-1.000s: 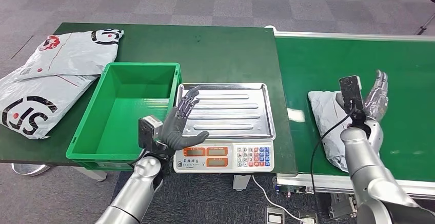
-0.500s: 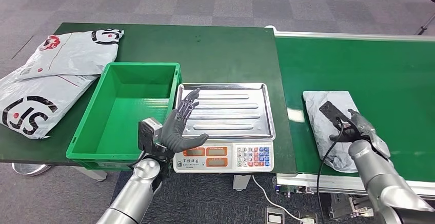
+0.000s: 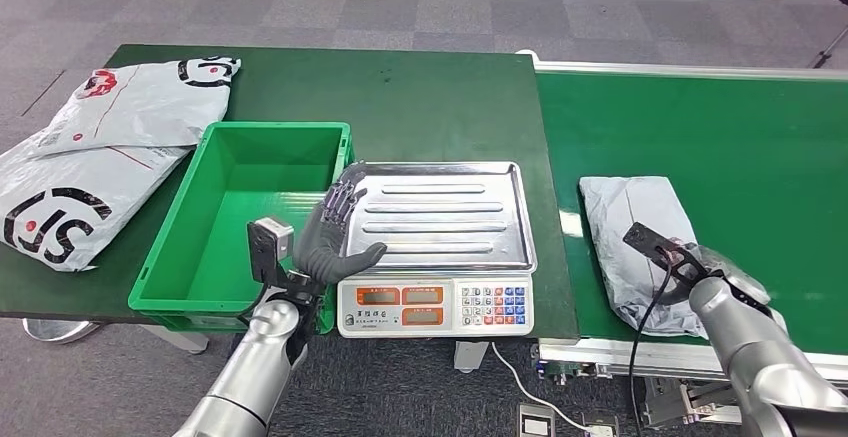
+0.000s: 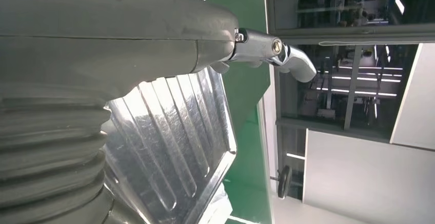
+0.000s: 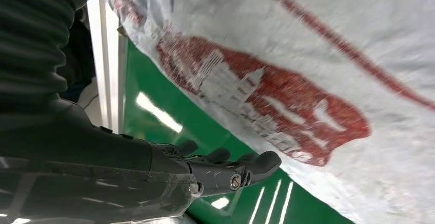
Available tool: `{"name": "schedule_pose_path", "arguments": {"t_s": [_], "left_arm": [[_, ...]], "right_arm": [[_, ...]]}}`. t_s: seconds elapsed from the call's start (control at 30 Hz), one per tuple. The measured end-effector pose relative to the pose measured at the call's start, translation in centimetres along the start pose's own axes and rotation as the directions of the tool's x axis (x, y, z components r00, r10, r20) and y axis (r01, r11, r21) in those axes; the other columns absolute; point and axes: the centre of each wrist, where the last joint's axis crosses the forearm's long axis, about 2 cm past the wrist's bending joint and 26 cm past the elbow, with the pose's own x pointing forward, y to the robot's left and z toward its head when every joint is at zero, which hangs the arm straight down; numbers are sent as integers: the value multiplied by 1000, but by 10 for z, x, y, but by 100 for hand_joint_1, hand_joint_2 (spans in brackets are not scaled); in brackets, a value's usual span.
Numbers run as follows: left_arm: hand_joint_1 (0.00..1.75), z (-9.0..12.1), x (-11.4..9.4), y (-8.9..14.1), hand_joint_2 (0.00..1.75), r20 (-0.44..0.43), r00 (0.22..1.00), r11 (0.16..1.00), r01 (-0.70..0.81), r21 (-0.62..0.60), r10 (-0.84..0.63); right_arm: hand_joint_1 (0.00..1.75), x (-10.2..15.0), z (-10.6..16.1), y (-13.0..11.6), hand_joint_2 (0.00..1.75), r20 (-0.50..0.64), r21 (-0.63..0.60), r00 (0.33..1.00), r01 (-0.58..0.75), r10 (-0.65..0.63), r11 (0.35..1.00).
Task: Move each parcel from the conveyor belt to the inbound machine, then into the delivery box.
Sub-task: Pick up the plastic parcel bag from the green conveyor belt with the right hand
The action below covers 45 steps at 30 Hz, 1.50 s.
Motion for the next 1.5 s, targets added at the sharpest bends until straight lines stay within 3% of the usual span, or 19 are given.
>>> {"name": "schedule_pose_path", "arguments": {"t_s": [0.1, 1.47, 1.5], "left_arm": [[0, -1, 0, 2, 175, -2, 1000, 1000, 5, 5, -5], [0, -3, -1, 7, 175, -10, 1000, 1000, 13, 28, -13], [0, -3, -1, 6, 175, -10, 1000, 1000, 13, 27, -12]], "right_arm": [[175, -1, 0, -1, 175, -9, 30, 1000, -9, 9, 1000], [175, -2, 0, 9, 175, 111, 81, 994, -13, 4, 997], [131, -2, 0, 12, 175, 114, 84, 993, -13, 3, 996]]}}
